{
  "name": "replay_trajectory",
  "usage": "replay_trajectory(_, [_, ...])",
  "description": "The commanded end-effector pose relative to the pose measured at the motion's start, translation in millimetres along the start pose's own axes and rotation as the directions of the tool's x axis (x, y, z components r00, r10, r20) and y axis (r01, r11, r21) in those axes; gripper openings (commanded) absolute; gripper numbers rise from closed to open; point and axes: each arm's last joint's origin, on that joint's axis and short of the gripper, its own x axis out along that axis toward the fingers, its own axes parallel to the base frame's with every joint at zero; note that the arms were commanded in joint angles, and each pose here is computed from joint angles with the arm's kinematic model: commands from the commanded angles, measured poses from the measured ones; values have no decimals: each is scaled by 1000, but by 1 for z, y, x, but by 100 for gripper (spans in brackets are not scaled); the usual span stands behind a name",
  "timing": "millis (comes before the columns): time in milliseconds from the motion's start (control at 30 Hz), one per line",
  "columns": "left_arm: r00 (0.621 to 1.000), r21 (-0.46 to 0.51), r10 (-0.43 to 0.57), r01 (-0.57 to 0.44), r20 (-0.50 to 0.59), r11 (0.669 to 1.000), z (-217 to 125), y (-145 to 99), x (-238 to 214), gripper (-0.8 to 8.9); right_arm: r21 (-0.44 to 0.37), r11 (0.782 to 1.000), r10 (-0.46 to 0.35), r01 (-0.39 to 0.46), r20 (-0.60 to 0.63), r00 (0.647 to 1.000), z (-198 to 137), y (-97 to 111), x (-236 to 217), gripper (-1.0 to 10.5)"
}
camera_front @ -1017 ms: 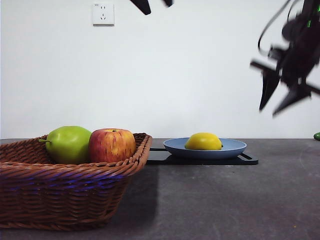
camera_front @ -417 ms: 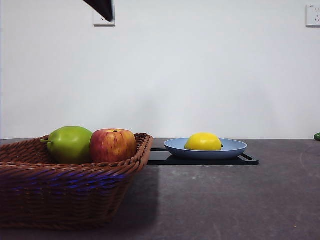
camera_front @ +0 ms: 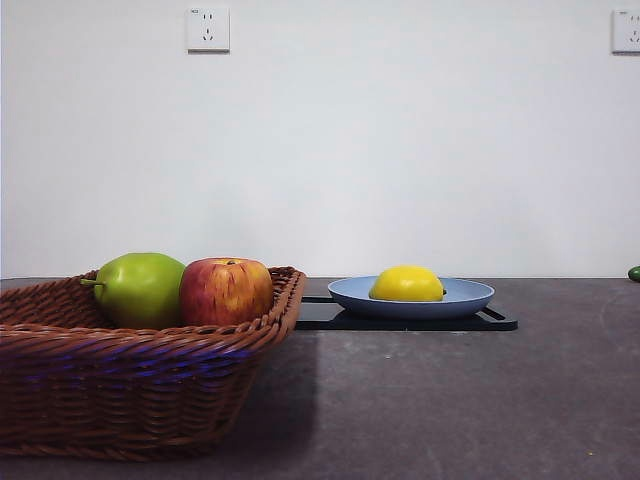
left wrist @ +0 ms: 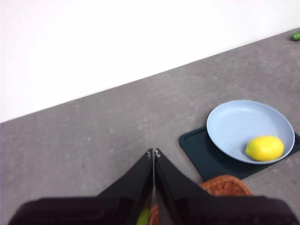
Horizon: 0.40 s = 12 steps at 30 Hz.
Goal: Take the lemon from the basket,put the lemon in the plate,hand out the plate
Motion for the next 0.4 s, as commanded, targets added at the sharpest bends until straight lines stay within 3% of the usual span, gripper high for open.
replay_trajectory(33, [999,-25,9,-7,54,1000,-28,-1,-18,6,7,1000,-14,14,32,999,-27,6,-12,2])
replay_trajectory(200, [993,-29,15,-12,120,1000,-75,-5,-47,6,12,1000,-23,22,101,995,-83,13,-39,2])
replay_trajectory(400, [980,-48,23,-13,198,999,-102,-8,-73,6,61,998,10,-20,158,987,-124,15,-64,4])
